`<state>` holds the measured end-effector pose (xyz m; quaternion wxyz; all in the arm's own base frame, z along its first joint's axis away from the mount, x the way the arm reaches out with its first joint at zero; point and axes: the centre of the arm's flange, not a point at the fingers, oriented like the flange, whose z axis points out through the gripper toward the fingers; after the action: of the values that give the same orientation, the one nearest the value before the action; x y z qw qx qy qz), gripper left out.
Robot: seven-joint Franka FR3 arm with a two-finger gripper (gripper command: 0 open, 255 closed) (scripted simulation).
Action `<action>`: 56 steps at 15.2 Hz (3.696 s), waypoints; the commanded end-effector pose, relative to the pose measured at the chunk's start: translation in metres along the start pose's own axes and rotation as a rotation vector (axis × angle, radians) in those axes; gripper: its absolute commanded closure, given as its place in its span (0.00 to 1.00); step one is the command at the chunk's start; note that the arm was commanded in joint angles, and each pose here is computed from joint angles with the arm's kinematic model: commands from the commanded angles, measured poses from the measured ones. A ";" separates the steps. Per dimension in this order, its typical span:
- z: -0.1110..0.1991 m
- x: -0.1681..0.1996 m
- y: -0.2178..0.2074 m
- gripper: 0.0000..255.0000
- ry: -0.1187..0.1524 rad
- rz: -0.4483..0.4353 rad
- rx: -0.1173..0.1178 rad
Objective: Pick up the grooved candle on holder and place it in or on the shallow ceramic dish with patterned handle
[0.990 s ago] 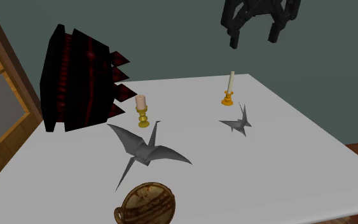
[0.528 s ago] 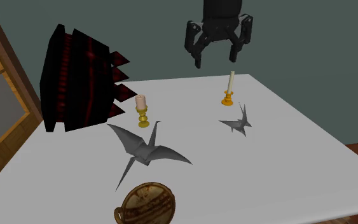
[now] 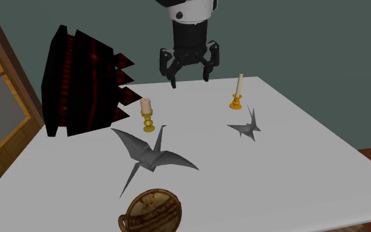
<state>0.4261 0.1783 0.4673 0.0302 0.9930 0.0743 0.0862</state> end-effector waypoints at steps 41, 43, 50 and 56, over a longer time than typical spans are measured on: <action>0.114 0.058 -0.122 1.00 0.033 -0.094 0.029; 0.103 0.060 -0.121 1.00 0.033 -0.094 0.029; 0.067 0.066 -0.119 1.00 0.033 -0.094 0.029; 0.036 0.072 -0.116 1.00 0.033 -0.094 0.029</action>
<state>0.4851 0.3032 0.4294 0.0185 0.9873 0.1223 0.0999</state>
